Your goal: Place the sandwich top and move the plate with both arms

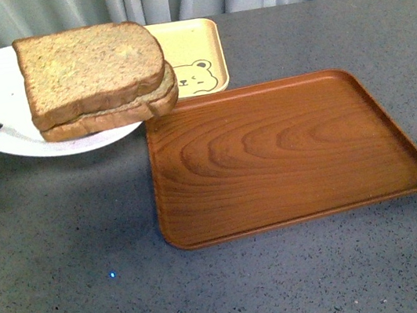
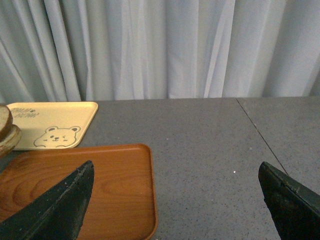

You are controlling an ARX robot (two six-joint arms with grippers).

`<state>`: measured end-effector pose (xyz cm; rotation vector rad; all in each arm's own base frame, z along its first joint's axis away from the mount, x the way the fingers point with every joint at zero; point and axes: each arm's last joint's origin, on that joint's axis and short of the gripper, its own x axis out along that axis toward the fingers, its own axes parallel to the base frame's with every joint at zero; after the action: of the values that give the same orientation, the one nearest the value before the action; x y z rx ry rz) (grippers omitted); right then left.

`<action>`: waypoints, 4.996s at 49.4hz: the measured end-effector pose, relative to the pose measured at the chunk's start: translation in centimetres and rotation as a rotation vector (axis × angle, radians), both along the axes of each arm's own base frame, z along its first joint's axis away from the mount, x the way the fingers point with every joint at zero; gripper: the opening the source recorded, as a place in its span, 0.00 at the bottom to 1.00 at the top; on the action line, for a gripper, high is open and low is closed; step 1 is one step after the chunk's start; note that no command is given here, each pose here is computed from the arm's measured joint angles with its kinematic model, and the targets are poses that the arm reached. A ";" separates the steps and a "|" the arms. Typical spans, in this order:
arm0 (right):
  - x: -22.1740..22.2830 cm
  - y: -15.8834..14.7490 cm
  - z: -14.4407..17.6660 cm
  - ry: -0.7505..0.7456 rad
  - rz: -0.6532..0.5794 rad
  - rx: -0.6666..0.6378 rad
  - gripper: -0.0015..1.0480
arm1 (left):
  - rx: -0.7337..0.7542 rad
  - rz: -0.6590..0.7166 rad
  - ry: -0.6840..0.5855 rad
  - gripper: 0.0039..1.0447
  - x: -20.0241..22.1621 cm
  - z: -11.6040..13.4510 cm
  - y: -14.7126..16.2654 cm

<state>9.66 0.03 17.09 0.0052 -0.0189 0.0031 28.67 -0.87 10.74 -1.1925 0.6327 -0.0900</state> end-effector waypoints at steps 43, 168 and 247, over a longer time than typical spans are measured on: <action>0.0 0.0 0.0 0.000 0.000 0.000 0.91 | -0.019 -0.082 0.058 0.02 15.1 -2.7 -7.6; 0.0 0.0 0.0 0.000 0.000 0.000 0.91 | 1.183 0.100 -0.637 0.01 -15.5 6.2 0.9; 0.0 0.0 0.0 0.001 0.000 0.000 0.91 | 1.183 0.094 -0.630 0.48 -18.9 6.0 0.9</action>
<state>9.66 0.03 17.08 0.0048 -0.0181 0.0035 9.78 0.01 16.73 -0.0105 0.0013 0.0015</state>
